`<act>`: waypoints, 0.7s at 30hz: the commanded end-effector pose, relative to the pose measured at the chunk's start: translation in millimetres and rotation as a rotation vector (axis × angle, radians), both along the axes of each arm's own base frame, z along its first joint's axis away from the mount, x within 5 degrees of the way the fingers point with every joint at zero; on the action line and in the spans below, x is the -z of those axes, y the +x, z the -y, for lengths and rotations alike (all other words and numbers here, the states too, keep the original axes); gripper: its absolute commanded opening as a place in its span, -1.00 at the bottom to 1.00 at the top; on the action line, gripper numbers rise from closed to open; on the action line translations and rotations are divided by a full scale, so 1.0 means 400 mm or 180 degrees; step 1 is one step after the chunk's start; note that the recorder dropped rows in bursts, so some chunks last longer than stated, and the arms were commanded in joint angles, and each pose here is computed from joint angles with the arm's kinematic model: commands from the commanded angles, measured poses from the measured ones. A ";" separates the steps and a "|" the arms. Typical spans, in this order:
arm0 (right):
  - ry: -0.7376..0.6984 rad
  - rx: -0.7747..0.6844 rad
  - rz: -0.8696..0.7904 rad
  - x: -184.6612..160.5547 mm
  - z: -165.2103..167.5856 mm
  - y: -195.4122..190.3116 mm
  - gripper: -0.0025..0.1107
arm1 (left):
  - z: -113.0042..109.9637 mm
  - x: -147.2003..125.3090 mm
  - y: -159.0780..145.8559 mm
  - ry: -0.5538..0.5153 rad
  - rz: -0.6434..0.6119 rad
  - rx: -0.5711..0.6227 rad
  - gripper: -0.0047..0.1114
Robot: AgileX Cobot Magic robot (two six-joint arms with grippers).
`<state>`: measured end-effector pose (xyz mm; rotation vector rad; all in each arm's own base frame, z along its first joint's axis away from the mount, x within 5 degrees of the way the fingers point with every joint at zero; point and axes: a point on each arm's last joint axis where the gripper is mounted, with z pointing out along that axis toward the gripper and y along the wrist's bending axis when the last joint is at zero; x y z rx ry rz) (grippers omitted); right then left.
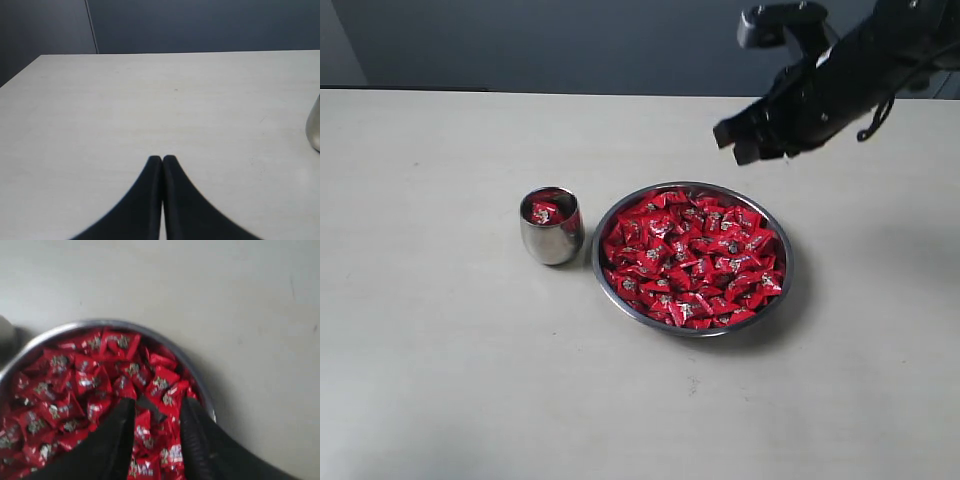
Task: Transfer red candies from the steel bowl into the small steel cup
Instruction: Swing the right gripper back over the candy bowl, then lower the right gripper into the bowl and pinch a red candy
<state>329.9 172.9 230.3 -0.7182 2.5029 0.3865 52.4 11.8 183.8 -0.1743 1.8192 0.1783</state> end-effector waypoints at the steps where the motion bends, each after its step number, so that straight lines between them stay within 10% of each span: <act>1: -0.0070 0.0070 -0.0094 0.060 0.023 -0.031 -0.41 | 0.001 0.001 0.000 -0.0016 0.0037 0.0015 -0.91; 10: -0.0165 -0.0115 -0.0406 0.094 0.001 -0.065 -0.41 | 0.001 0.001 0.000 -0.0016 0.0037 0.0015 -0.91; 21: -0.0775 -0.1407 -0.0238 0.161 -0.113 -0.137 -0.41 | 0.001 0.001 0.000 -0.0016 0.0037 0.0015 -0.91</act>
